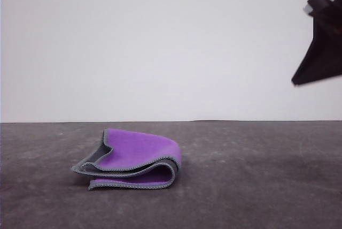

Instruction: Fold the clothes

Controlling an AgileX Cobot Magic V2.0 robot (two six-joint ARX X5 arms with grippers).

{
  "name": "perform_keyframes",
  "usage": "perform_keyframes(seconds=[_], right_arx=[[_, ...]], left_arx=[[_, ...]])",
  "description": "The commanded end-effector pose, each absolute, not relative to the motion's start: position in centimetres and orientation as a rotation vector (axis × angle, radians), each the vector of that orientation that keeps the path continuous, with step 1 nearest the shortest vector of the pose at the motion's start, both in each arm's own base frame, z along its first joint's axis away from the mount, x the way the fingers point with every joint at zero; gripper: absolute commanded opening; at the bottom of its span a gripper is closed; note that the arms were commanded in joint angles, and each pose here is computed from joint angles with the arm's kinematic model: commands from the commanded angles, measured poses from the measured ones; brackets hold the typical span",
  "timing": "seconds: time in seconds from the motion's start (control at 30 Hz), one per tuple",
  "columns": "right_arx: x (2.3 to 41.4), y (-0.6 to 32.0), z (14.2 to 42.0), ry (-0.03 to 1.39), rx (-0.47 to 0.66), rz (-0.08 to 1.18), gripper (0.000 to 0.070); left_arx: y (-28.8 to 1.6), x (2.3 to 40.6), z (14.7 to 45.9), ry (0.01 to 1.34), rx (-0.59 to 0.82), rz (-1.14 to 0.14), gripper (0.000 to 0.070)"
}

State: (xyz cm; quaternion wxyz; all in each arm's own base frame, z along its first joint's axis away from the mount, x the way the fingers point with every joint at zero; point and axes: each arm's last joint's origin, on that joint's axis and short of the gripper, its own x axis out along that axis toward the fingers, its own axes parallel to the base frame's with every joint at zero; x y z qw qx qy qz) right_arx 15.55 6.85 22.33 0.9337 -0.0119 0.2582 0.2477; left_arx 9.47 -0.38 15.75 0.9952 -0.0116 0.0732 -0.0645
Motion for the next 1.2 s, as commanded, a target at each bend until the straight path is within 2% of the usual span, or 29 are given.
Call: perform_keyframes(seconds=[0.0,0.2,0.37,0.7,0.9,1.17], right_arx=[[15.2,6.6,22.9,0.504,-0.053,0.505,0.0016],[13.1,4.6,22.9,0.446,-0.093,0.424,0.0016],[11.5,2.5,20.8,0.329,-0.046,0.29,0.0016],[9.6,0.2,16.9,0.195,-0.011,0.001,0.0016],[9.5,-0.1,15.8,0.138,-0.002,-0.03,0.0016],[9.6,-0.1,15.2,0.153,0.021,-0.032,0.0016]], left_arx=[[-0.4,9.5,15.0,0.17,-0.011,-0.128,0.0],[-0.4,9.5,15.0,0.17,-0.011,-0.128,0.0],[-0.4,9.5,15.0,0.169,-0.011,-0.128,0.0],[-0.4,9.5,15.0,0.17,-0.011,-0.128,0.0],[-0.4,9.5,15.0,0.17,-0.011,-0.128,0.0],[-0.4,9.5,15.0,0.17,-0.011,-0.128,0.0]])
